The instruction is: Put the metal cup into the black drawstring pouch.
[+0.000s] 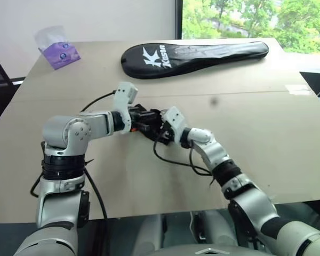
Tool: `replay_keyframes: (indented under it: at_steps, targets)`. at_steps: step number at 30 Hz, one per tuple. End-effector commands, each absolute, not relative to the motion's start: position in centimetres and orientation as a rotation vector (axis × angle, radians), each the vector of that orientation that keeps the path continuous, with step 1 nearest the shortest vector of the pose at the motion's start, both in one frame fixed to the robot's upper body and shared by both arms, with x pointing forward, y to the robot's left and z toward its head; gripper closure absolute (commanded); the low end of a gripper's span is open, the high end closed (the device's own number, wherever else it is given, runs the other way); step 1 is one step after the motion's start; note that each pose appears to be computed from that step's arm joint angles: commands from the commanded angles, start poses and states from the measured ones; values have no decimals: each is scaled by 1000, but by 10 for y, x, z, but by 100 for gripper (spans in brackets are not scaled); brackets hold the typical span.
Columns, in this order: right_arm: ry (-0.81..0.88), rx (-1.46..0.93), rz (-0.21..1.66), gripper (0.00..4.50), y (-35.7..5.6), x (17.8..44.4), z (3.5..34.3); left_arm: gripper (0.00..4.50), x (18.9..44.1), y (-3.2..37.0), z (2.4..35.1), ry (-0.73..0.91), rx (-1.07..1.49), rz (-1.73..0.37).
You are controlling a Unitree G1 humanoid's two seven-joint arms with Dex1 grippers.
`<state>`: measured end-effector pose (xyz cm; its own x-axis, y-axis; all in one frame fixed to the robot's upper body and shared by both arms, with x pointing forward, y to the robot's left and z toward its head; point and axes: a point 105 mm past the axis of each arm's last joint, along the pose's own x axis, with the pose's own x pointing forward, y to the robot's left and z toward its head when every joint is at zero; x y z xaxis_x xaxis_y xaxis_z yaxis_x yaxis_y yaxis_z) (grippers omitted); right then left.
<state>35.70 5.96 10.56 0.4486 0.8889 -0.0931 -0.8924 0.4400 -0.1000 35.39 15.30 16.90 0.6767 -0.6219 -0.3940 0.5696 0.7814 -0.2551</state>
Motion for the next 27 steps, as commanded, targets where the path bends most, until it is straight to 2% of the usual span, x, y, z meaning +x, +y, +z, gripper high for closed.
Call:
replay_keyframes:
  at_steps: [1, 2, 5, 11, 16, 21, 27]
  targets:
    - [-76, -156, 1163, 43, 45, 340, 152, 450, 368, 160, 178, 398, -59, -686]
    - [-88, -168, 1152, 8, 38, 337, 160, 450, 370, 162, 180, 384, -56, -693]
    - [-113, -202, 1081, 3, 17, 335, 177, 450, 375, 170, 191, 319, -36, -718]
    - [-42, -429, 956, 3, -1, 353, 147, 450, 378, 185, 206, 271, 5, -754]
    - [-29, -461, 894, 3, 13, 377, 128, 450, 374, 184, 206, 255, 120, -794]
    - [-71, -509, 816, 3, 28, 401, 127, 450, 362, 186, 208, 240, 190, -843]
    - [-92, -504, 805, 3, 46, 412, 123, 450, 350, 195, 211, 234, 215, -845]
